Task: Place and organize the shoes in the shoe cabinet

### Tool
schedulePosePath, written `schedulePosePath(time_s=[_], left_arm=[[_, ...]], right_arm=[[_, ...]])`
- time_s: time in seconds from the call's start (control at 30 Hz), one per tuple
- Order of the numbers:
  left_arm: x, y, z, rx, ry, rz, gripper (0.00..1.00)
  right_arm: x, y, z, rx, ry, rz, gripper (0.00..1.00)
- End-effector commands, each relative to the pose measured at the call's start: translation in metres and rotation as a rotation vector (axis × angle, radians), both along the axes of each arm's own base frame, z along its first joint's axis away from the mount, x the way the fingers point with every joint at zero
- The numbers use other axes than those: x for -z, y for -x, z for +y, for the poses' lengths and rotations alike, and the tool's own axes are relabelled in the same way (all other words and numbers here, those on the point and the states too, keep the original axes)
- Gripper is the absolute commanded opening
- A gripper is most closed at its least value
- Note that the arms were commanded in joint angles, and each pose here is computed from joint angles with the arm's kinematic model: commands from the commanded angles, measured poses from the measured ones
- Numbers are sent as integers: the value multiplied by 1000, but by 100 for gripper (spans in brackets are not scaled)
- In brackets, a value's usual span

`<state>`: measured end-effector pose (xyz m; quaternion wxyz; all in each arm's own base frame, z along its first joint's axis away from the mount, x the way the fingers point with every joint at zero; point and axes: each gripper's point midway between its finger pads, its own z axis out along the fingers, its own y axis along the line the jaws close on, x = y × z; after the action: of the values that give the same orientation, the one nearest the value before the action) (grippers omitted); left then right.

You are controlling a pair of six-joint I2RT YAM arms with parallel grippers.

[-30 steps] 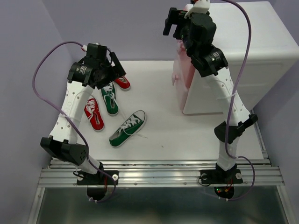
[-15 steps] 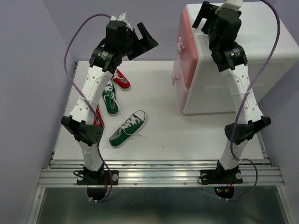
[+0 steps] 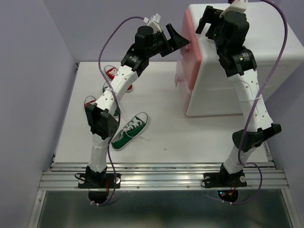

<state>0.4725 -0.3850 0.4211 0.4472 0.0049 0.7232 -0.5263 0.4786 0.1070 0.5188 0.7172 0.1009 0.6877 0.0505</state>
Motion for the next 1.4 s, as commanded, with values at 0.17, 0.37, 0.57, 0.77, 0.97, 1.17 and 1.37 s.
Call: schedulePosePath(time_s=[0.17, 0.37, 0.57, 0.77, 0.97, 1.17, 1.37], left_arm=[[-63, 20, -14, 80, 167, -141, 99], [-53, 29, -24, 125, 175, -95, 97], [-23, 16, -20, 49, 144, -6, 95], [-15, 14, -33, 110, 138, 0, 89], [4, 24, -42, 162, 127, 63, 81], [-8, 20, -37, 115, 166, 65, 73], [-12, 10, -35, 75, 179, 57, 66]], right_arm=[[59, 5, 1, -3, 58, 207, 100], [61, 6, 1, -12, 78, 213, 100], [59, 9, 3, -29, 77, 211, 100], [60, 12, 0, -22, 91, 214, 100], [62, 12, 0, -25, 91, 219, 100], [63, 13, 4, -48, 86, 221, 100], [66, 14, 5, -58, 93, 230, 100]])
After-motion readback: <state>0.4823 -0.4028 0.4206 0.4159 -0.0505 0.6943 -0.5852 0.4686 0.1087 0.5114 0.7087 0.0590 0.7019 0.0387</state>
